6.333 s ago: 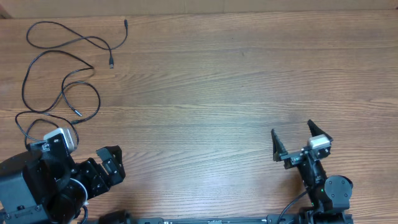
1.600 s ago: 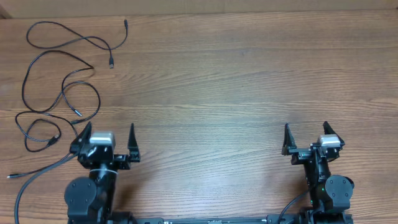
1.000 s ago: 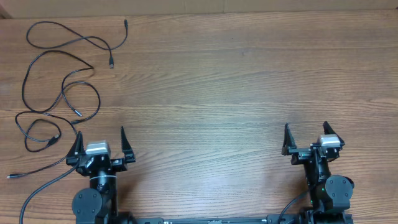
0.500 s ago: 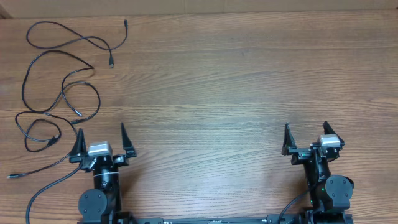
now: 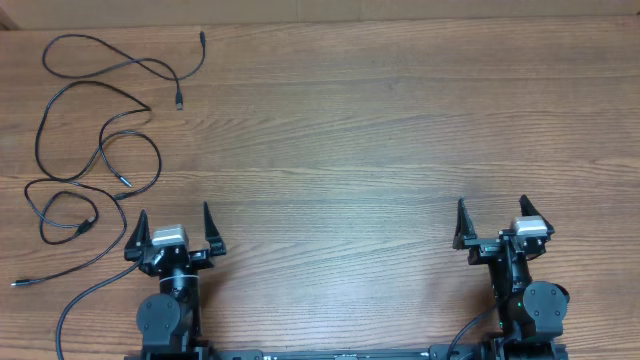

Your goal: Untangle cables

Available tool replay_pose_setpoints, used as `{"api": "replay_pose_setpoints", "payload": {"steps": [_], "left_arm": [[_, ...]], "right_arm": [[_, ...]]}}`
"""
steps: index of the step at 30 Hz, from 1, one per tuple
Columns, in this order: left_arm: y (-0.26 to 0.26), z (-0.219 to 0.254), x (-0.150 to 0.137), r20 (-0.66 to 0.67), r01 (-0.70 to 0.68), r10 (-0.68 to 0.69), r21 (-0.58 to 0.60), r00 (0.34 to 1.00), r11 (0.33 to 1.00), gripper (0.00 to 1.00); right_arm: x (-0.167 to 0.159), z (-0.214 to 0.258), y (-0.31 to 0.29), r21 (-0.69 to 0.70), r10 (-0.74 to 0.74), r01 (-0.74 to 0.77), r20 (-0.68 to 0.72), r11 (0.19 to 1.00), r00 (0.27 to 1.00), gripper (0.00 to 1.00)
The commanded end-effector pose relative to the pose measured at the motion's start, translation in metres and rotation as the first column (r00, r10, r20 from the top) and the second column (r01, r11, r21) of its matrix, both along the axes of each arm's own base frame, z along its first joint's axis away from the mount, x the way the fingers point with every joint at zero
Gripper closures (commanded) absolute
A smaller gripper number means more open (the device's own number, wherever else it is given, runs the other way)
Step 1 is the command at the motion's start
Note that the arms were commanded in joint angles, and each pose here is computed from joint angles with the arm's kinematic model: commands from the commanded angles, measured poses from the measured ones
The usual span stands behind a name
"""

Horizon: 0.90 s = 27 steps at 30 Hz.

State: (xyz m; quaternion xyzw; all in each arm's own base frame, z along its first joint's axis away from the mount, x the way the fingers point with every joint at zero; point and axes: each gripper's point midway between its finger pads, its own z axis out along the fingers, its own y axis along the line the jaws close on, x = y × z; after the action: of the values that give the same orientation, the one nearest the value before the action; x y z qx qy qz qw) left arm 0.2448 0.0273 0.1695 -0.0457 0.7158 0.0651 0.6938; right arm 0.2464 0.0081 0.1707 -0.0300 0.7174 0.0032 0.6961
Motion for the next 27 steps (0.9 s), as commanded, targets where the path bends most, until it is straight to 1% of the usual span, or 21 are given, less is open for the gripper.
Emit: {"api": "replay_pose_setpoints", "payload": {"steps": [1,4,6,7,9,11,15,18,23,27], "left_arm": [[0.0011,-0.0105,-0.0009,-0.035,-0.009,0.010,0.002,0.999,1.000,0.00],[0.0013,-0.0104,-0.0009,-0.039,-0.009,0.010,0.026,0.999,1.000,0.00],[0.0013,-0.0105,-0.0009,-0.037,-0.009,0.010,0.016,0.999,1.000,0.00],[0.0012,-0.0106,-0.0009,-0.034,-0.010,0.010,-0.006,0.999,1.000,0.00],[0.0013,-0.0106,-0.0009,-0.022,-0.016,0.014,-0.087,1.000,0.996,0.00],[-0.0002,-0.0108,-0.0007,-0.017,-0.009,0.007,-0.125,1.000,0.992,0.00],[-0.0054,-0.0116,-0.0001,-0.025,0.022,-0.025,-0.100,0.999,0.995,0.00],[-0.0053,-0.0116,-0.0001,-0.028,0.023,-0.025,-0.081,0.999,0.996,0.00],[-0.0053,-0.0118,-0.0001,-0.028,0.023,-0.025,-0.081,0.999,0.996,0.00],[-0.0053,-0.0119,-0.0001,-0.038,0.026,-0.027,-0.022,0.999,0.999,0.00]], "right_arm": [[0.0000,-0.0009,-0.0020,0.003,-0.011,0.011,0.007,1.000,1.000,0.00],[0.0000,-0.0009,-0.0020,0.003,-0.011,0.011,0.007,1.000,1.000,0.00],[0.0000,-0.0009,-0.0020,0.003,-0.011,0.011,0.007,1.000,1.000,0.00],[0.0000,-0.0009,-0.0019,0.003,-0.010,0.010,0.007,1.000,1.000,0.00],[0.0000,-0.0009,-0.0020,0.003,-0.011,0.011,0.007,1.000,1.000,0.00],[0.0000,-0.0009,-0.0019,0.003,-0.010,0.010,0.007,1.000,1.000,0.00],[0.0000,-0.0009,-0.0019,0.003,-0.010,0.010,0.007,1.000,1.000,0.00],[0.0000,-0.0009,-0.0020,0.003,-0.011,0.011,0.007,1.000,1.000,0.00],[0.0000,-0.0009,-0.0020,0.003,-0.011,0.011,0.007,1.000,1.000,0.00],[0.0000,-0.0009,-0.0020,0.003,-0.011,0.011,0.007,1.000,1.000,0.00]]}}
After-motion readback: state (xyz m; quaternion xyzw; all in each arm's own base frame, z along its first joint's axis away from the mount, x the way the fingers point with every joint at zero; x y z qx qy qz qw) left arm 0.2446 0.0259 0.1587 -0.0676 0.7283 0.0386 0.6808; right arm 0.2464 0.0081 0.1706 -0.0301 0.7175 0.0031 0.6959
